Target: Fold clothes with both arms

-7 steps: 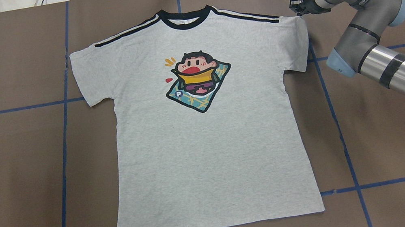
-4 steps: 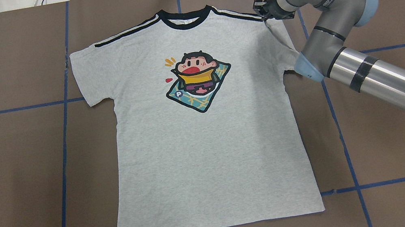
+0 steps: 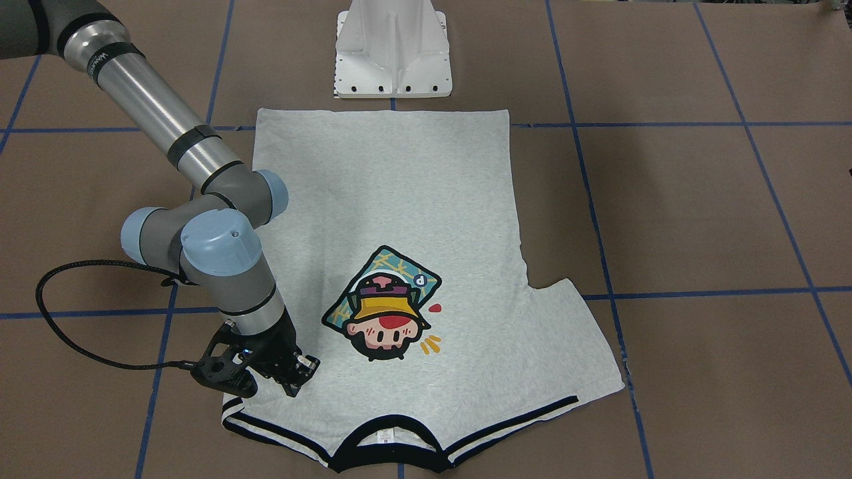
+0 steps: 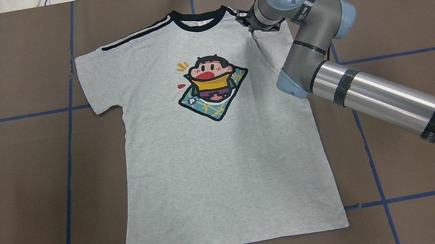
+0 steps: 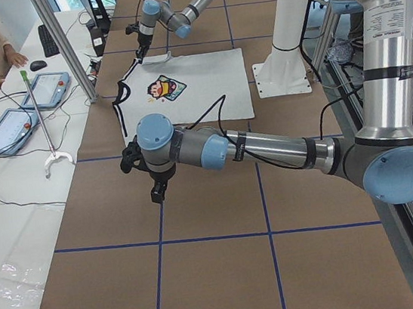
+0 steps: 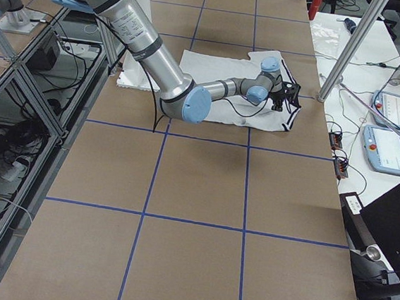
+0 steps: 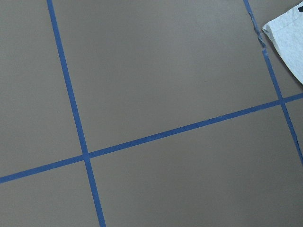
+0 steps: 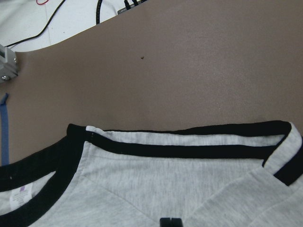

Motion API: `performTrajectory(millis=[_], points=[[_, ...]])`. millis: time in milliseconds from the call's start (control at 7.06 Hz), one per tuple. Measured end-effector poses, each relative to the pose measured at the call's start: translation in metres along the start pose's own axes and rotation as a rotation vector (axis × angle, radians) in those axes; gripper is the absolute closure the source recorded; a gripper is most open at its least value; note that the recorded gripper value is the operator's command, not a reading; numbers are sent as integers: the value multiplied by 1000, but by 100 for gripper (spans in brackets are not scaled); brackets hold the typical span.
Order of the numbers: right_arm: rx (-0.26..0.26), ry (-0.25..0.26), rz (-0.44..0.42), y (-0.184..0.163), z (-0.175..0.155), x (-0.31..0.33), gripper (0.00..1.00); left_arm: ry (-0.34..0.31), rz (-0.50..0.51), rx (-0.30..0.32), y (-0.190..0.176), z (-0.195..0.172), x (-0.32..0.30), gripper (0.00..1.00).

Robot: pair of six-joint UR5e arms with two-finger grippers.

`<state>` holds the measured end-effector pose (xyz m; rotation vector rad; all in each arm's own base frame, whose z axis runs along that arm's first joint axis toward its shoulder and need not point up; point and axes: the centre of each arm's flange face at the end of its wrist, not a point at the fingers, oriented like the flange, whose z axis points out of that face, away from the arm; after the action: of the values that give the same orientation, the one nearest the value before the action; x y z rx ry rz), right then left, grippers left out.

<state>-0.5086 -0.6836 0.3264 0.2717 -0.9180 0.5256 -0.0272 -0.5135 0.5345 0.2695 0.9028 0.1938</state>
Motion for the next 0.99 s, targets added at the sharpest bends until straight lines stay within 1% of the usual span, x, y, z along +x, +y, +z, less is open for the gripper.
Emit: performTrajectory(millis=[142,425,566,849,991], points=[[16,13,1,-4,4,-3,100,-1,0,0,0,0,0,0],[35,21,7,-14,5,-5,100,-2,-1,-1,0,1,0,0],[44,21,8,-16,4,-6,1,-2,0,-1,0,1,0,0],[56,16,3,-17,2,-10,0,2,8,0,-4,2,1,0],[58,2,-8,-19,-5,-14,0,6,56,19,-12,5,10,0]])
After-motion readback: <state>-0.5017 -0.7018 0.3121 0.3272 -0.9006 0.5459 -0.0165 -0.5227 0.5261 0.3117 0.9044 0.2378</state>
